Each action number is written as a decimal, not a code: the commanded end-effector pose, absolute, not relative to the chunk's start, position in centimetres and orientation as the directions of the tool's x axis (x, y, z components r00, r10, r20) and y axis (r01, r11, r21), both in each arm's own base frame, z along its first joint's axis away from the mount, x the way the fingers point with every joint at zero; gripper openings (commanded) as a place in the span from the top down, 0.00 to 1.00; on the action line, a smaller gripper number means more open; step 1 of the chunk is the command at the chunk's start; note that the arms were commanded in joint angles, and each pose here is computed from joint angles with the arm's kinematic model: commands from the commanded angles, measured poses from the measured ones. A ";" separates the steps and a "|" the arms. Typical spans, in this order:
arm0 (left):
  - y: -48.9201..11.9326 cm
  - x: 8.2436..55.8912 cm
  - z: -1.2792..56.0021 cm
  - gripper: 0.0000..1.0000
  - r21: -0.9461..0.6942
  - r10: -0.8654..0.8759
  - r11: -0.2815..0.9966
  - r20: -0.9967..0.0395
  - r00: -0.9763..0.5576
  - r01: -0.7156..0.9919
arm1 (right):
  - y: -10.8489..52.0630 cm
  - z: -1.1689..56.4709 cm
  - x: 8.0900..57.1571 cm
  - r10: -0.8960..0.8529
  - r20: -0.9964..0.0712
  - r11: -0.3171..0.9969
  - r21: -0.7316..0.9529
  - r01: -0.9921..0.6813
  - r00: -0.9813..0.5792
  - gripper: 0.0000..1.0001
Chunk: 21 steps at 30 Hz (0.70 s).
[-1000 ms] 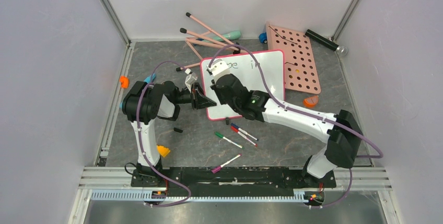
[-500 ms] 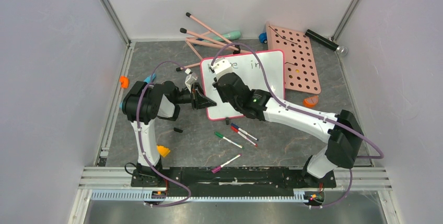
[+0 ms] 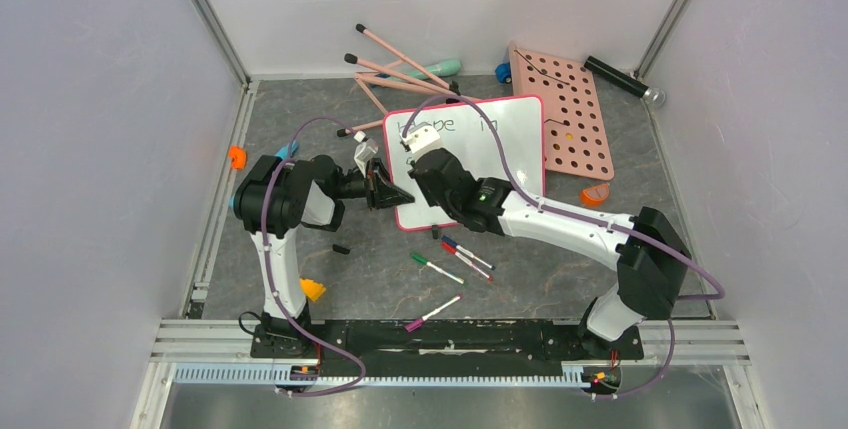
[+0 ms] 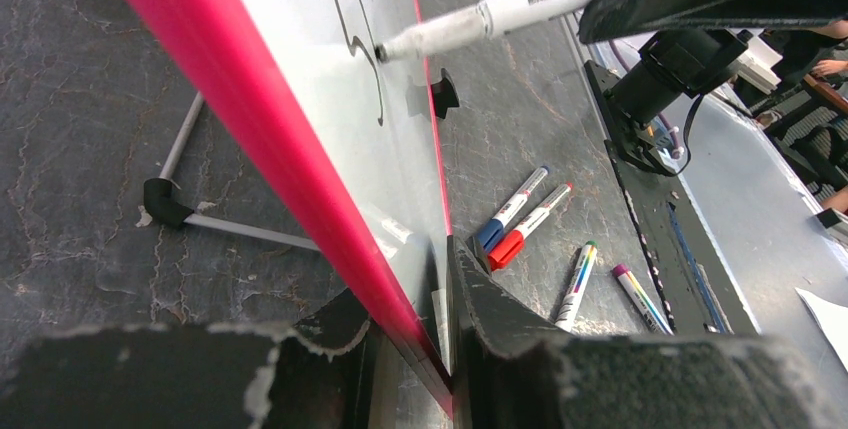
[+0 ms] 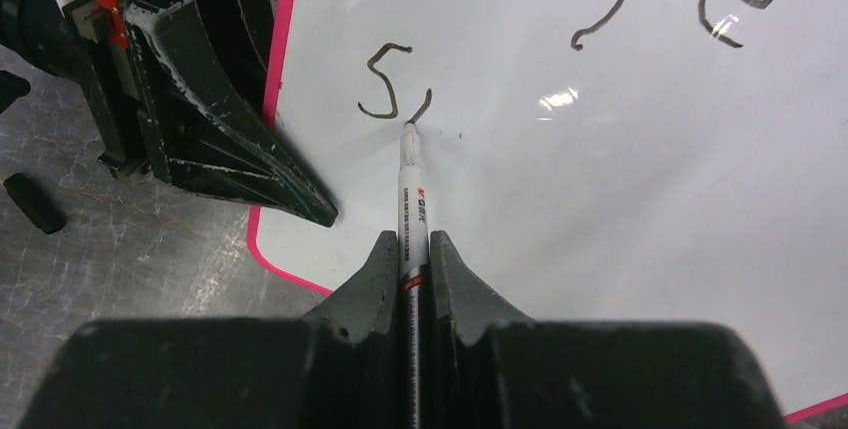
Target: Write a sentence on the whiteboard
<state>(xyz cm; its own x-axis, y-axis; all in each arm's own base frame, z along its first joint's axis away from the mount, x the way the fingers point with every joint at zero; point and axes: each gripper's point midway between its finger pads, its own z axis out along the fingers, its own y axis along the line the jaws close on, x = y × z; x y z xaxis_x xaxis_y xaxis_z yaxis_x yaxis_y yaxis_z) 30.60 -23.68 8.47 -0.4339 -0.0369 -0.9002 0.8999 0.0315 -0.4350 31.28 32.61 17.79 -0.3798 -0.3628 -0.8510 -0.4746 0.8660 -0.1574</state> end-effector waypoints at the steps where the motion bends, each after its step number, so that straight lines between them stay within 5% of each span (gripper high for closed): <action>1: -23.9 29.8 8.5 0.79 -0.292 -0.011 -0.044 -0.956 -0.292 0.956 | 32.3 17.5 31.1 -0.341 -0.857 0.872 -0.135 -0.470 -0.387 1.00; 21: -23.9 29.8 8.5 0.79 -0.292 -0.010 -0.046 -0.956 -0.292 0.955 | 32.4 19.9 33.1 -0.320 -0.879 0.889 -0.148 -0.434 -0.354 1.00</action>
